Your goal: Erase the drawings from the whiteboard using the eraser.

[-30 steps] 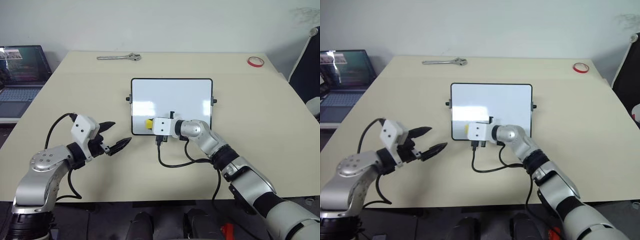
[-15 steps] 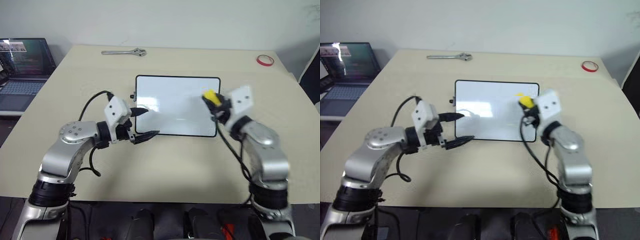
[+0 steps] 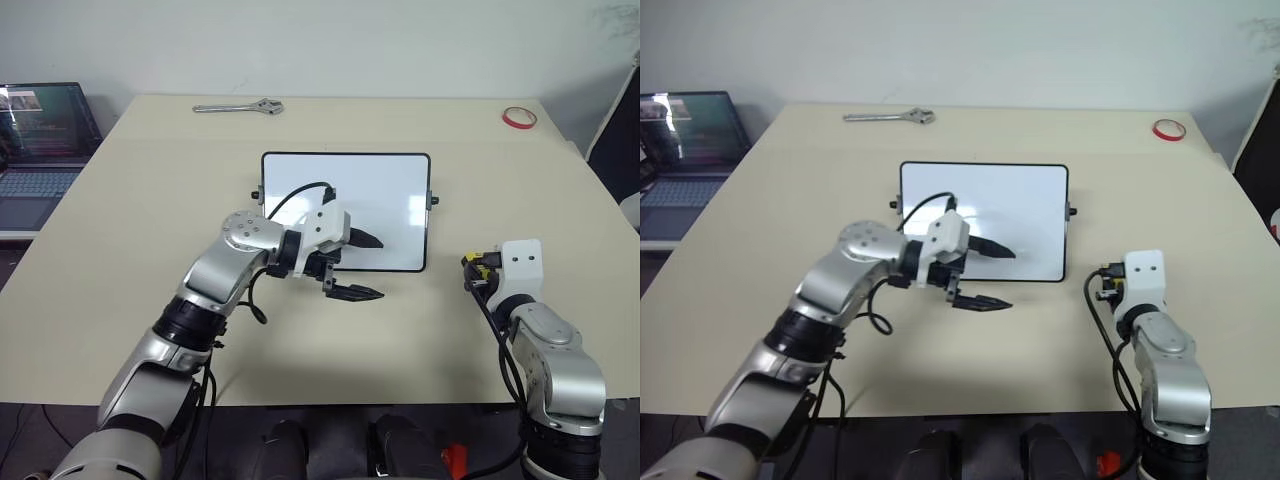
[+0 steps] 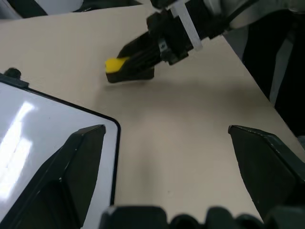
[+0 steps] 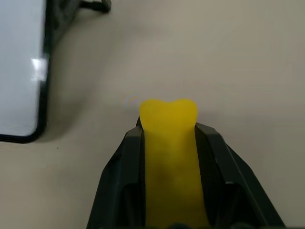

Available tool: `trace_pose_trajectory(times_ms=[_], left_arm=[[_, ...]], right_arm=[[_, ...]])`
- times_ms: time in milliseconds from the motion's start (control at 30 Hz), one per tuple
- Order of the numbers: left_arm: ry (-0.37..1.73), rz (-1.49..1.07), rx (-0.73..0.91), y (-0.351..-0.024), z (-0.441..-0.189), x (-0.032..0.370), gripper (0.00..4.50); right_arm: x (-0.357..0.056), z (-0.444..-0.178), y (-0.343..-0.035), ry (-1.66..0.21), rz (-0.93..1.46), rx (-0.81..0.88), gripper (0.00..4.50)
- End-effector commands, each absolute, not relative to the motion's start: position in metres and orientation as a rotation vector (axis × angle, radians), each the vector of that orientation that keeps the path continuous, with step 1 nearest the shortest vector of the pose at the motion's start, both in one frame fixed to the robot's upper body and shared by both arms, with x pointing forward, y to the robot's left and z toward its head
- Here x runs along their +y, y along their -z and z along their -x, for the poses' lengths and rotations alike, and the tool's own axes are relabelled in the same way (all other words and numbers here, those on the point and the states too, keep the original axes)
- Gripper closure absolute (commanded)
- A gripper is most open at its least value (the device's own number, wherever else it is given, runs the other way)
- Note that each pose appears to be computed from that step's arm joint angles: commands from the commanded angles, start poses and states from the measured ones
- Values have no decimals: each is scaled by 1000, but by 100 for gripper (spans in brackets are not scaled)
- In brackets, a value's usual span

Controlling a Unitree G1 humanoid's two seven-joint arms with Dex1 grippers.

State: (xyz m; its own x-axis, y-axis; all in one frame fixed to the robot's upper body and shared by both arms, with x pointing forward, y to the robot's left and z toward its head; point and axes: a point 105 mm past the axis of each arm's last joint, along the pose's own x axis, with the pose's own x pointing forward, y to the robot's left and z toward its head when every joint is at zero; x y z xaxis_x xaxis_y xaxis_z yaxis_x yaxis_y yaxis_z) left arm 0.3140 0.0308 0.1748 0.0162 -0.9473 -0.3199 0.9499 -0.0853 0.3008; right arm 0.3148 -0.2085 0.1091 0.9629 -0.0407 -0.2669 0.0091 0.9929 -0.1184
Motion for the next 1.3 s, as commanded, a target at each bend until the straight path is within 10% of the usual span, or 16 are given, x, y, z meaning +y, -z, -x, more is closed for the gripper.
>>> trace_pose_trajectory(times_ms=[33,167,500,833,1300], left_arm=[[1616,-558,-53,-183,-313,20,0],[1629,-577,-62,-182,-313,14,0],[1465,-444,-43,-183,-315,34,0],[885,-152,56,-154,-297,137,0],[49,-202,-31,-128,-280,232,0]], right_arm=[[-214,-321,-116,49,105,228,341],[-220,-332,-111,69,79,240,341],[-226,-349,-123,63,14,163,3],[-187,-314,-185,-238,82,-136,3],[-216,-249,-124,-73,48,-157,3]])
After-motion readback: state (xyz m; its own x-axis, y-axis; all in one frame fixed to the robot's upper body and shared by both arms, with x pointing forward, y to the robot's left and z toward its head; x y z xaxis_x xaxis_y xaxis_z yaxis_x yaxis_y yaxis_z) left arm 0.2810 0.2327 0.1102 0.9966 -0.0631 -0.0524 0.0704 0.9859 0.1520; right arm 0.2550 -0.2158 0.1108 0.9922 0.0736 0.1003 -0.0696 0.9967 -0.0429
